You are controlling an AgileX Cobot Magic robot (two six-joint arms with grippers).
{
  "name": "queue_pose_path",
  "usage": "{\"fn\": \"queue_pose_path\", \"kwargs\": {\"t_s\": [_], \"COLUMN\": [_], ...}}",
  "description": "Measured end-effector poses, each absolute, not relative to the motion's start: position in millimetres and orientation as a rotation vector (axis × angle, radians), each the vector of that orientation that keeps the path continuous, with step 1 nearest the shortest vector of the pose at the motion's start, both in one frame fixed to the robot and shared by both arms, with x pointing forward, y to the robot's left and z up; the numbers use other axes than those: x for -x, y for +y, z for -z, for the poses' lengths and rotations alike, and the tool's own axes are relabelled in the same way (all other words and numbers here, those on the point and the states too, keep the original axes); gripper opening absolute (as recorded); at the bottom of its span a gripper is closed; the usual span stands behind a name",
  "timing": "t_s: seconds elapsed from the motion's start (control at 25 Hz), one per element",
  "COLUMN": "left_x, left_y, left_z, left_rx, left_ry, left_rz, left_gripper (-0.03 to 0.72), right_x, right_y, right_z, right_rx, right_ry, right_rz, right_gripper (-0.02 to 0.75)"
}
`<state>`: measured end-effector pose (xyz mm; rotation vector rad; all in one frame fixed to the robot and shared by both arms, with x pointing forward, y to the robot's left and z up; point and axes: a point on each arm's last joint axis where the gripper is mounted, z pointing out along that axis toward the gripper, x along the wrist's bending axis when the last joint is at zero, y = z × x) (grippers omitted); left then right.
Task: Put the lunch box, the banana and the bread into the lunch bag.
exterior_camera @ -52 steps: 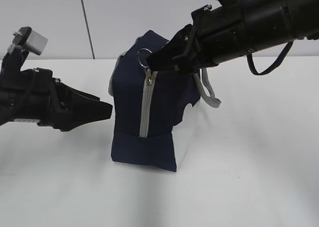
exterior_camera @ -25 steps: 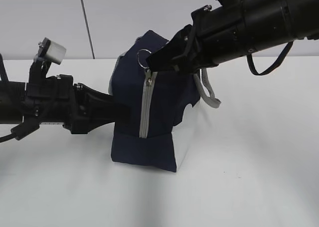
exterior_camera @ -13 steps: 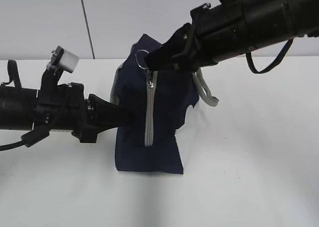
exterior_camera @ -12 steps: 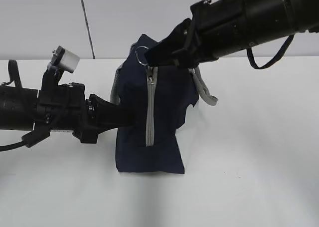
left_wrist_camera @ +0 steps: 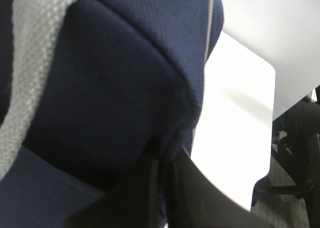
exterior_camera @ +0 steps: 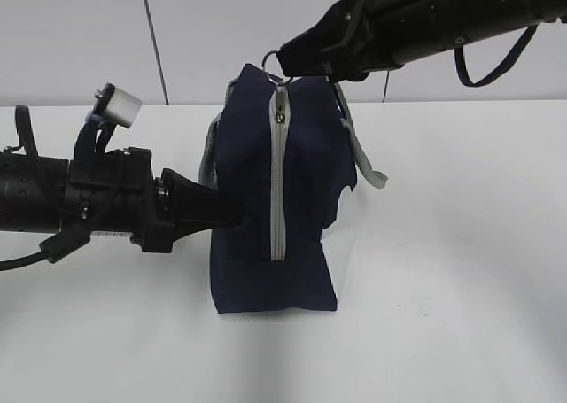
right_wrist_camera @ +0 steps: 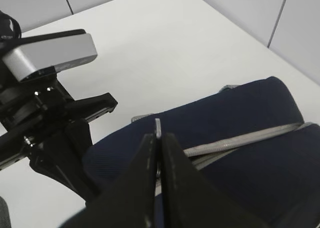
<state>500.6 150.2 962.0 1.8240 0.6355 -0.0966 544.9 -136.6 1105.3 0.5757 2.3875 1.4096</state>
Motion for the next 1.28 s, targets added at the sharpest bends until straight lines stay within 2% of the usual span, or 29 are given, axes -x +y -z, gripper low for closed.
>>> {"fn": "queue_pose_path", "kwargs": {"t_s": [0.32,0.6,0.8,0.92,1.0,1.04,1.16,1.28], "left_x": [-496.4,-494.2,-492.9,-492.6,-492.9,-493.9,-499.5,-503.3], "left_y": [149.6,148.7,148.6,148.4,148.4,148.9,154.8,160.8], "left_z": [-960.4,-961.5,-961.1,-961.4,-961.7,-962.2,-964.3,-968.5], "left_rx": [-1.853,-1.848,-1.853,-1.825,-1.797,-1.775,-1.674,-1.577], "left_ry": [0.603,0.58,0.583,0.662,0.737,0.777,0.939,1.026], "left_rz": [0.134,0.157,0.178,0.242,0.292,0.312,0.385,0.451], "left_gripper": [0.005,0.003,0.003,0.008,0.071,0.125,0.369,0.487], "right_x": [-576.3,-610.9,-616.5,-612.0,-609.4,-608.0,-606.1,-605.7], "right_y": [-148.0,-143.1,-138.9,-137.8,-138.4,-138.3,-139.9,-142.3], "right_z": [-1084.6,-1072.2,-1081.8,-1091.9,-1095.1,-1095.5,-1094.4,-1090.8], "right_rx": [-0.613,-0.636,-0.611,-0.55,-0.521,-0.513,-0.497,-0.489], "right_ry": [2.538,2.588,2.625,2.673,2.708,2.725,2.771,2.803], "right_rz": [-1.461,-1.494,-1.534,-1.572,-1.575,-1.575,-1.524,-1.456], "right_gripper": [-0.016,-0.016,-0.016,-0.016,-0.016,-0.016,-0.016,-0.016]}}
